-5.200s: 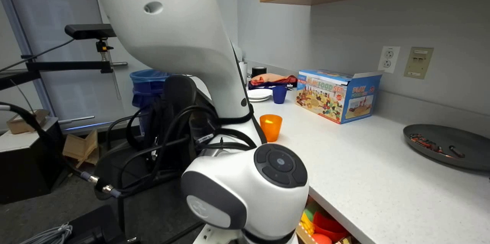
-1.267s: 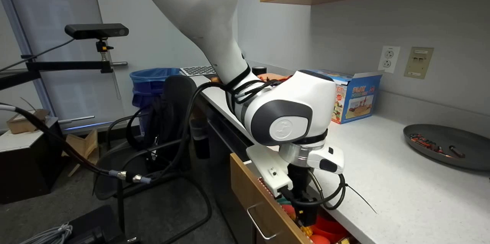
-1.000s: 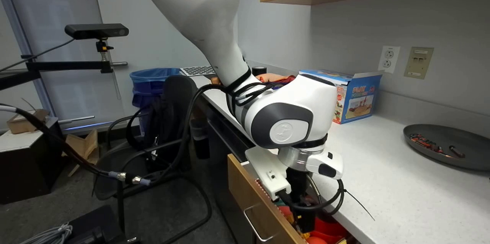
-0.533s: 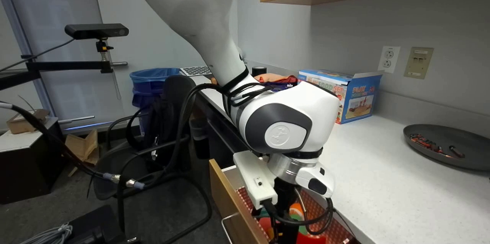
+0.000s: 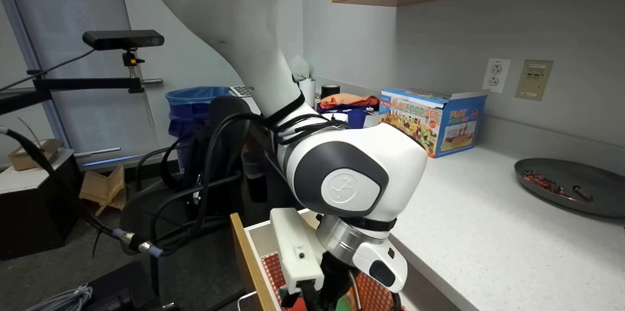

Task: Open the top drawer of the kitchen unit

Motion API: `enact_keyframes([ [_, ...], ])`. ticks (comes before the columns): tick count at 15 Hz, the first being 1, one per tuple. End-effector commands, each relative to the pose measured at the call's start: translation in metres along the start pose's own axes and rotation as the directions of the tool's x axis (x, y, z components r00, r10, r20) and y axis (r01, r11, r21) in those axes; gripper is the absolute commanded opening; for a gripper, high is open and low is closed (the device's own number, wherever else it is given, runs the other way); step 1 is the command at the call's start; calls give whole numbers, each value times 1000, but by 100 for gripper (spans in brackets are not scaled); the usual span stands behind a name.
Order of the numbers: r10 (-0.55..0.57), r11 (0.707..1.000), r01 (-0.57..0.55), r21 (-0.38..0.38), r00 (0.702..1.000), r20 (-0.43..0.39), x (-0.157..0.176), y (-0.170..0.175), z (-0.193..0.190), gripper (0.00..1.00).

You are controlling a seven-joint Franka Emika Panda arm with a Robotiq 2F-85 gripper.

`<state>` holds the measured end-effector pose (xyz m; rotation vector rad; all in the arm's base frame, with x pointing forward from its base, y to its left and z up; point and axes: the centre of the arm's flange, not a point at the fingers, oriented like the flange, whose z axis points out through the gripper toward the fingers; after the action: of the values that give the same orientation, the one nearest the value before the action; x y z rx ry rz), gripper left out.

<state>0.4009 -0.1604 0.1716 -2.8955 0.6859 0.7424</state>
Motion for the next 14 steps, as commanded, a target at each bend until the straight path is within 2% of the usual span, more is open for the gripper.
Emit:
enact_keyframes([
  [1,26,999,-24,-25,997,78,-25,14,12,100],
  [6,26,999,-21,-40,992,120,-34,14,20,100],
  [10,2,999,0,-44,999,52,-33,6,1,100],
  [14,-19,1000,18,-17,999,-29,-42,-4,-31,100],
])
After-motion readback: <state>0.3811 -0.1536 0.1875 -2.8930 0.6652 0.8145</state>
